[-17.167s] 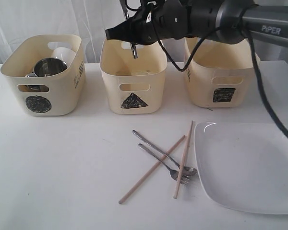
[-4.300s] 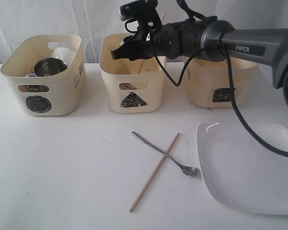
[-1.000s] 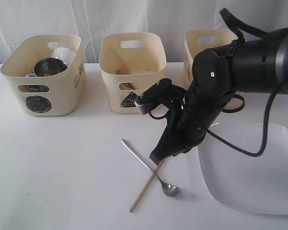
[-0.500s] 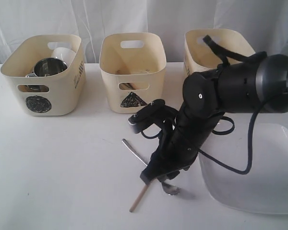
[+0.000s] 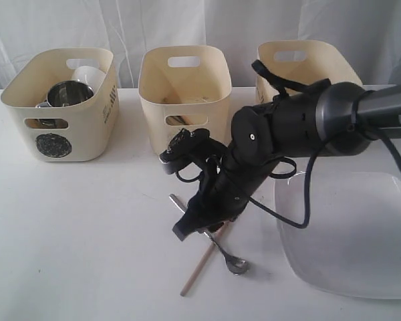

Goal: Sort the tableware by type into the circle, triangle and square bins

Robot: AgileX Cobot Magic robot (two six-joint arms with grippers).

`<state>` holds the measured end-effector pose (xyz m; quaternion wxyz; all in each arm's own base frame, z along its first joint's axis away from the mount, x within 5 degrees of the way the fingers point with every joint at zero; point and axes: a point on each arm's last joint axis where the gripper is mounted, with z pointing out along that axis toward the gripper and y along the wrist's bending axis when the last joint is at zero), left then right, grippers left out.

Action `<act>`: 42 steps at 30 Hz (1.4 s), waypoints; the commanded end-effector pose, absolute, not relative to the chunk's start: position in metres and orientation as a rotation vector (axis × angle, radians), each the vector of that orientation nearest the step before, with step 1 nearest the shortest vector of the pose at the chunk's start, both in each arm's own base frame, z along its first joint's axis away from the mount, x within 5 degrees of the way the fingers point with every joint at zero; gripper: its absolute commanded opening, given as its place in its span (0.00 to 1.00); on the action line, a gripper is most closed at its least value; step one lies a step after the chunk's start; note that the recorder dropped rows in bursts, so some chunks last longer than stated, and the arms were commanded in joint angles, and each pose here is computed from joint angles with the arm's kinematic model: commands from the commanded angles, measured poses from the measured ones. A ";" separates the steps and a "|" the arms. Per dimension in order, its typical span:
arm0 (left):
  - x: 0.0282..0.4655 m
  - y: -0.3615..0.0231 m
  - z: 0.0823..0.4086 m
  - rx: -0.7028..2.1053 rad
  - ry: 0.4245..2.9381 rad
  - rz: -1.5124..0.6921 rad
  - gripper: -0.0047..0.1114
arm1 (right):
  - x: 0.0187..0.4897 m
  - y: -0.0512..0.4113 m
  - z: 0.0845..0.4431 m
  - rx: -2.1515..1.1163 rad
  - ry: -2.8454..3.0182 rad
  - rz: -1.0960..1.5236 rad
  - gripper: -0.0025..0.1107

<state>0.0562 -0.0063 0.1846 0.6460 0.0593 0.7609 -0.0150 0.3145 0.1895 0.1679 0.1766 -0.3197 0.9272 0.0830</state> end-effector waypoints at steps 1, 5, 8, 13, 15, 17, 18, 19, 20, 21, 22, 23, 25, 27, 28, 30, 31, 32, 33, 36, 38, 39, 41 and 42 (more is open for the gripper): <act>0.056 -0.007 0.184 0.122 1.726 -0.048 0.16 | 0.326 0.197 0.167 -0.957 2.640 0.221 0.36; 0.056 -0.007 0.184 0.122 1.726 -0.048 0.16 | 0.327 0.202 0.157 -0.994 2.699 0.216 0.36; 0.056 -0.007 0.184 0.122 1.726 -0.048 0.16 | 0.328 0.202 0.148 -1.002 2.720 0.210 0.36; 0.056 -0.007 0.184 0.122 1.726 -0.048 0.16 | 0.330 0.202 0.138 -1.025 2.731 0.184 0.36; 0.056 -0.007 0.184 0.122 1.726 -0.048 0.16 | 0.330 0.202 0.138 -1.023 2.726 0.184 0.36; 0.056 -0.007 0.184 0.122 1.726 -0.048 0.16 | 0.330 0.202 0.137 -1.024 2.730 0.183 0.36; 0.056 -0.007 0.184 0.122 1.726 -0.048 0.16 | 0.330 0.202 0.134 -1.028 2.740 0.182 0.36; 0.056 -0.007 0.184 0.122 1.726 -0.048 0.16 | 0.330 0.202 0.131 -1.030 2.748 0.181 0.36; 0.056 -0.007 0.184 0.122 1.726 -0.048 0.16 | 0.330 0.202 0.129 -1.033 2.755 0.179 0.36; 0.056 -0.007 0.184 0.122 1.726 -0.048 0.16 | 0.329 0.201 0.126 -1.038 2.768 0.178 0.34; 0.056 -0.007 0.184 0.122 1.726 -0.048 0.16 | 0.329 0.201 0.125 -1.039 2.771 0.177 0.32; 0.056 -0.007 0.184 0.122 1.726 -0.048 0.16 | 0.329 0.201 0.125 -1.040 2.773 0.177 0.29; 0.056 -0.007 0.184 0.122 1.726 -0.048 0.16 | 0.329 0.201 0.125 -1.041 2.776 0.177 0.20; 0.056 -0.007 0.184 0.122 1.726 -0.048 0.16 | 0.329 0.201 0.125 -1.041 2.776 0.177 0.08; 0.056 -0.007 0.184 0.122 1.726 -0.048 0.16 | 0.329 0.201 0.125 -1.041 2.776 0.177 0.02; 0.056 -0.007 0.184 0.122 1.726 -0.048 0.16 | 0.329 0.201 0.125 -1.041 2.776 0.177 0.02; 0.056 -0.007 0.184 0.122 1.726 -0.048 0.16 | 0.328 0.201 0.125 -1.042 2.777 0.177 0.02; 0.056 -0.007 0.184 0.122 1.726 -0.048 0.16 | 0.328 0.201 0.126 -1.042 2.778 0.177 0.02; 0.056 -0.007 0.184 0.122 1.726 -0.048 0.16 | 0.328 0.201 0.129 -1.039 2.774 0.180 0.02; 0.056 -0.007 0.184 0.122 1.726 -0.048 0.16 | 0.327 0.201 0.145 -1.021 2.736 0.195 0.02; 0.056 -0.007 0.184 0.122 1.726 -0.048 0.16 | 0.326 0.201 0.161 -1.007 2.694 0.205 0.02; 0.056 -0.007 0.184 0.122 1.726 -0.048 0.16 | 0.325 0.200 0.172 -1.000 2.669 0.210 0.02; 0.056 -0.007 0.184 0.122 1.726 -0.048 0.16 | 0.322 0.198 0.192 -0.982 2.617 0.223 0.02; 0.056 -0.007 0.184 0.122 1.726 -0.048 0.16 | 0.321 0.198 0.199 -0.974 2.599 0.228 0.02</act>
